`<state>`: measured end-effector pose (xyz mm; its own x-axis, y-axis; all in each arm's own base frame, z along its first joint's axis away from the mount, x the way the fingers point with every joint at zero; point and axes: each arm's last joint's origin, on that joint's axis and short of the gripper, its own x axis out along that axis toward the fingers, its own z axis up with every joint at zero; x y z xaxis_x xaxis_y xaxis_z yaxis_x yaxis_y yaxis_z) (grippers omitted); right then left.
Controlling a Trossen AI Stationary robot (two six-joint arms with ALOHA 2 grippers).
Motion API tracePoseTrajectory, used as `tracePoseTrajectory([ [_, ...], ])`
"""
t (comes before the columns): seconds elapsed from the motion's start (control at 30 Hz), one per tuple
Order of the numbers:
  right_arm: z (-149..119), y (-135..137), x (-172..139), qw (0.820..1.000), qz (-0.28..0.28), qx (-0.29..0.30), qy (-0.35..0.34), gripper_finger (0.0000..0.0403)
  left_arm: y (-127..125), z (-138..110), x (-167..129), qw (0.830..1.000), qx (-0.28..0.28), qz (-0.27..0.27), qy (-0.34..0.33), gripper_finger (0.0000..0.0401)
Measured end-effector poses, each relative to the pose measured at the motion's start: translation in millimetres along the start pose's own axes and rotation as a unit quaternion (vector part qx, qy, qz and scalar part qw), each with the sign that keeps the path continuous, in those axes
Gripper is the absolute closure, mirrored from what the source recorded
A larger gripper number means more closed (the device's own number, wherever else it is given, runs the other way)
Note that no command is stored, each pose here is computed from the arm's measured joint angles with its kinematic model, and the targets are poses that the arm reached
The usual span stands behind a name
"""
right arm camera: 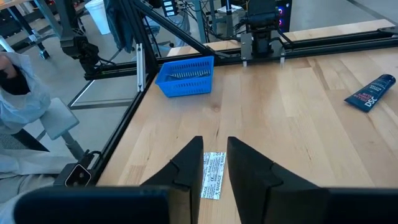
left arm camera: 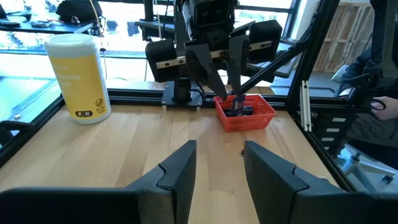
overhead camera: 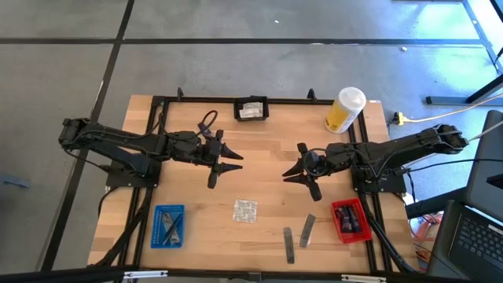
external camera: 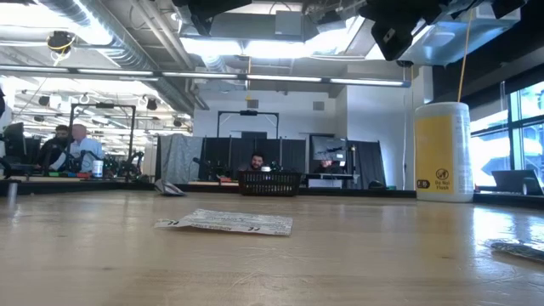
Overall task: Pick & Place Travel size toiletries
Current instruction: Put the black comb into the blue bin
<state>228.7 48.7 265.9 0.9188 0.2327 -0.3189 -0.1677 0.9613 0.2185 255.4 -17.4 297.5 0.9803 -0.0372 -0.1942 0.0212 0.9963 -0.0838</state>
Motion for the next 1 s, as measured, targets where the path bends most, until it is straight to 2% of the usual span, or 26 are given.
tracePoseTrajectory([
  [0.6,0.1,0.0,0.0,1.000,0.000,0.000,0.000,0.0344,0.0,0.0,0.0,1.000,0.000,0.000,0.000,0.0272],
  [1.0,0.0,0.0,0.0,1.000,0.000,0.000,0.000,0.0322,0.0,0.0,0.0,1.000,0.000,0.000,0.000,0.0272],
])
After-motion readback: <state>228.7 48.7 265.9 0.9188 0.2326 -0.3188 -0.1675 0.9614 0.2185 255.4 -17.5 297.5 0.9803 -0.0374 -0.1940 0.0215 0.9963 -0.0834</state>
